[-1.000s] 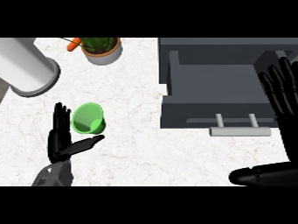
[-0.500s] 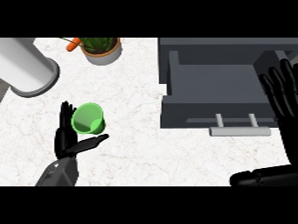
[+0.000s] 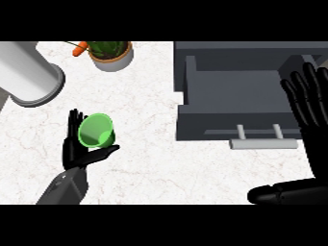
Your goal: Pick up the cup, place it into the drawer and close the drawer
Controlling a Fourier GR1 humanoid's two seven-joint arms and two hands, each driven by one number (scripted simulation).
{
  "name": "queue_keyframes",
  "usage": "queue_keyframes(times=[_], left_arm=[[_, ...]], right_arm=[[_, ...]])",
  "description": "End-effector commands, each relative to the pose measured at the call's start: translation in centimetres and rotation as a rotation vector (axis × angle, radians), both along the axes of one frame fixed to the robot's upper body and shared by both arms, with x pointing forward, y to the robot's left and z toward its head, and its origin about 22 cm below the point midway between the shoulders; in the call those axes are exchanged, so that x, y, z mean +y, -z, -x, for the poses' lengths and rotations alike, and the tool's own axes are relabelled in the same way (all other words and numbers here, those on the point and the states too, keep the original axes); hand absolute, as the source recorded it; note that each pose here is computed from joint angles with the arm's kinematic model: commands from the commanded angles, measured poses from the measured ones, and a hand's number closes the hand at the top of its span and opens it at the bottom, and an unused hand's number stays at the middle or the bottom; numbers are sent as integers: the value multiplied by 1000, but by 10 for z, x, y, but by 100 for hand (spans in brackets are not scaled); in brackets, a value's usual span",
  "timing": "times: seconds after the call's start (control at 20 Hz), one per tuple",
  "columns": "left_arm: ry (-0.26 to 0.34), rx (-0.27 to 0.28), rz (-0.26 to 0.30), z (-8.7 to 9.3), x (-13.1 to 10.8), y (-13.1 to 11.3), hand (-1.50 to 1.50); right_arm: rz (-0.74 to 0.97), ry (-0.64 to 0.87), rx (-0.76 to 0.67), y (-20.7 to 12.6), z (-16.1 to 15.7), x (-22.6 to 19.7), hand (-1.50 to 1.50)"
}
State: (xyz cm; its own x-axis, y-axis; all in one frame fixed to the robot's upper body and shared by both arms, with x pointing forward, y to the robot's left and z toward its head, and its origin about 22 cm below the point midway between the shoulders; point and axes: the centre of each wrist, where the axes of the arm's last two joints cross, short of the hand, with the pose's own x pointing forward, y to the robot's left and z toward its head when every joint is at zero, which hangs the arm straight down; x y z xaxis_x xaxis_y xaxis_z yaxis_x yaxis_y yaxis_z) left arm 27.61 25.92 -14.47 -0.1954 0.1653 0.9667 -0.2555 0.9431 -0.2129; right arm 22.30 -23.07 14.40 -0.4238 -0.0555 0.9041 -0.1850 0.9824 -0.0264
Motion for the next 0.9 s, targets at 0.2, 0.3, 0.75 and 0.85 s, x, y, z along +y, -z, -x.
queue_keyframes(times=[0.2,0.3,0.75,0.85], left_arm=[[100,-55,125,3,-17,5,-150],[112,-94,131,-19,-7,-8,150],[40,-204,25,-19,-12,-10,150],[16,-220,2,-23,-17,-12,150]], right_arm=[[2,-3,15,0,-8,-13,-150],[-14,0,-7,2,0,-4,-150],[3,-3,-12,13,4,-9,-150],[-4,8,9,-10,-5,-9,-150]])
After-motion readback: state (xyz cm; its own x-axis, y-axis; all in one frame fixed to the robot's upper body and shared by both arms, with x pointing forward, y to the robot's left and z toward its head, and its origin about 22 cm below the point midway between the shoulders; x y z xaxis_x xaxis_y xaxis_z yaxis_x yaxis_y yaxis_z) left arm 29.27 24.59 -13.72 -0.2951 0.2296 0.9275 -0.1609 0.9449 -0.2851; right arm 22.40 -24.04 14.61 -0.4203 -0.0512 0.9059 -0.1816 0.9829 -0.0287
